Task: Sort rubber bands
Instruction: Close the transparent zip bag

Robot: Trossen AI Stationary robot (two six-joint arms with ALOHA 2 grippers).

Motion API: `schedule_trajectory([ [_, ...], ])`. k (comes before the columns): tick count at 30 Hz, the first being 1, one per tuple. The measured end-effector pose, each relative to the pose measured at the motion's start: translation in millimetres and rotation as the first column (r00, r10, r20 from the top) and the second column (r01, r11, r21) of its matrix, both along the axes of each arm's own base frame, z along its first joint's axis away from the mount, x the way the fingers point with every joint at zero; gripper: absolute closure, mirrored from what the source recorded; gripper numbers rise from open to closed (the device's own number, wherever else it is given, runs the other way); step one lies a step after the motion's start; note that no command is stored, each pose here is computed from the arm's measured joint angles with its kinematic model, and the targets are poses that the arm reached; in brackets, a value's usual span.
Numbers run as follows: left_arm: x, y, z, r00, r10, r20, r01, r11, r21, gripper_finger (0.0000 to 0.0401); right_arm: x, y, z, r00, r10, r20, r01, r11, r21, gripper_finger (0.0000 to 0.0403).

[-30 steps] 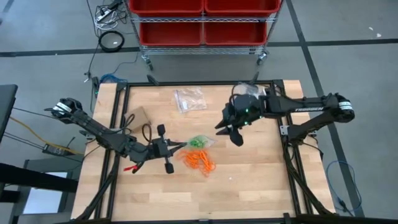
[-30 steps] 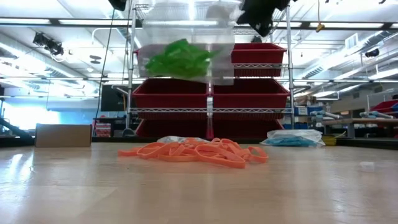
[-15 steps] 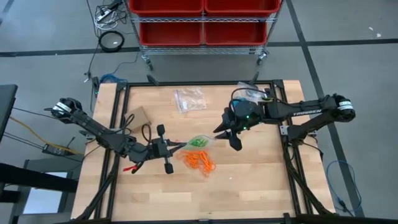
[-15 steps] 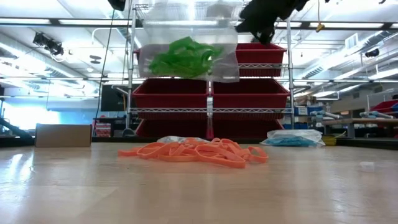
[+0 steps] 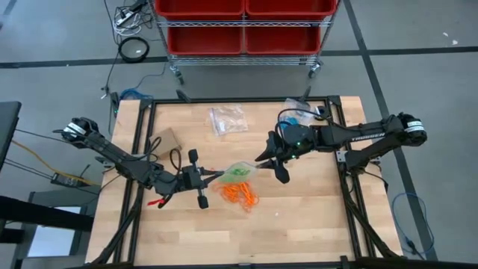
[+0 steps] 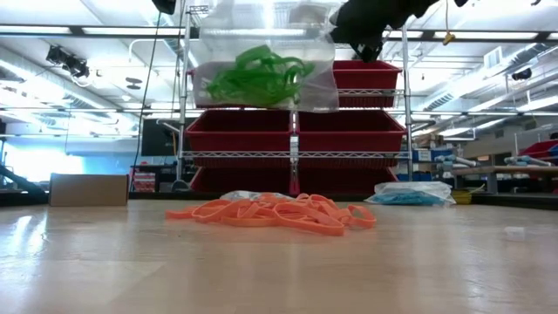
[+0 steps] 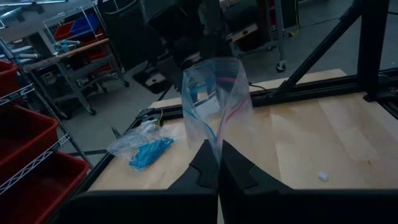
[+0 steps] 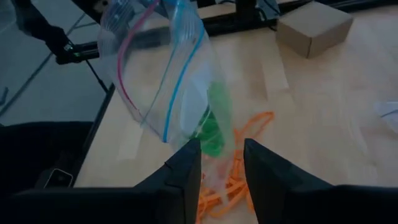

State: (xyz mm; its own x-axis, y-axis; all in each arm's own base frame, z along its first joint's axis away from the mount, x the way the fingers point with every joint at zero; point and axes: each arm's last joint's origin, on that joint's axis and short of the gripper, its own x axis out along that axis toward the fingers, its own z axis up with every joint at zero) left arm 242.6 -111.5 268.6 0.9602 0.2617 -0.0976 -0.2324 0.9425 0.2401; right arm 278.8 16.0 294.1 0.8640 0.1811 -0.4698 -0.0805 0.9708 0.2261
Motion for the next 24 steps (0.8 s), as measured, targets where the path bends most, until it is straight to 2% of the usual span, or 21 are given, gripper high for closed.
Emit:
schedule_trajectory([
  [10,0.2,0.4,0.0,1.000,0.002,0.000,-0.002,1.000,0.000,0.0401,1.7,2.8,3.6,0.999,0.012,0.043,-0.012,1.000,0.000,0.0298],
  [19,0.2,0.4,-0.1,1.000,0.002,-0.001,-0.002,1.000,0.000,0.0401,-3.7,3.7,-6.1,0.997,0.012,-0.074,-0.011,1.000,0.003,0.0298],
  [24,0.2,0.4,-0.1,1.000,0.001,-0.001,-0.001,1.000,0.001,0.0401,-4.2,8.7,-6.2,0.997,0.033,-0.075,-0.033,0.999,0.006,0.0298],
])
